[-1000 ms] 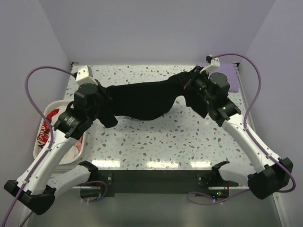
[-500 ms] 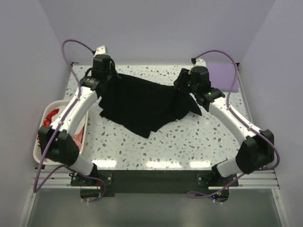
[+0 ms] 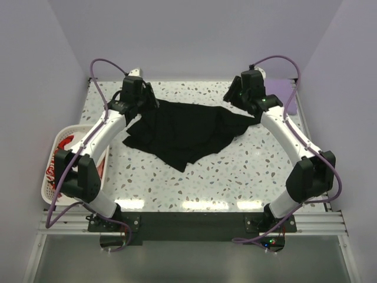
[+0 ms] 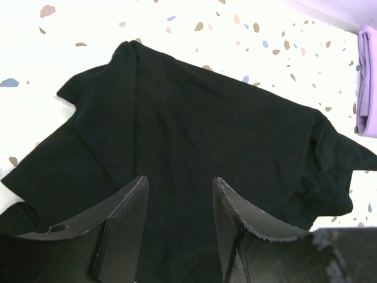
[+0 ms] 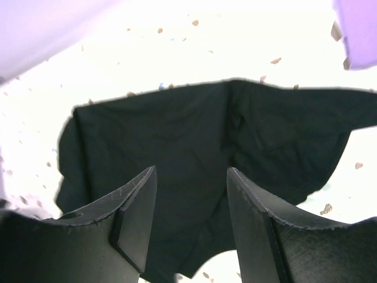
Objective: Fold and stack the t-shirts
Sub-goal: Flatten the tshirt out
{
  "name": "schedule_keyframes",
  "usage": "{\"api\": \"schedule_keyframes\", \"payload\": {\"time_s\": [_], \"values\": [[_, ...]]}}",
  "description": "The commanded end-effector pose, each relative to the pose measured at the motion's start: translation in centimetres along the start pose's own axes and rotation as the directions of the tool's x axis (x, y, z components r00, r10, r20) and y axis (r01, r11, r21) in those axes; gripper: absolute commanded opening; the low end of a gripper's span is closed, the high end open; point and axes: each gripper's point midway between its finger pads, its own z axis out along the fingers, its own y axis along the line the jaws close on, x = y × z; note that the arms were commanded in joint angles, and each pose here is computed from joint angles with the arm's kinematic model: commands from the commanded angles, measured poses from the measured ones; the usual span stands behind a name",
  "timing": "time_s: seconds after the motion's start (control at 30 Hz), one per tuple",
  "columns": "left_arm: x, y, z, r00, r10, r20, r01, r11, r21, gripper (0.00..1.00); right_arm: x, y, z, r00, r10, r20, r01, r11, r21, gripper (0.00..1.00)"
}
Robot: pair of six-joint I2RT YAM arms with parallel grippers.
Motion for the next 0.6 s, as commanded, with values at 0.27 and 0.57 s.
{"api": "schedule_keyframes", "payload": {"time_s": [0.27, 0.57], "values": [[0.8, -0.4, -1.0, 1.000, -0.029, -0.002, 0.029, 0.999, 0.014, 0.55, -5.5, -2.5, -4.6, 0.996, 0.076, 0.040, -0.075, 0.997, -0.031, 0.61], [8.6, 1.6, -4.2, 0.998, -0.061, -0.017, 0.059, 0.995, -0.083, 0.63, 0.6, -5.4, -2.4, 0.983, 0.150, -0.104, -0.160, 0.983, -0.088, 0.68]]}}
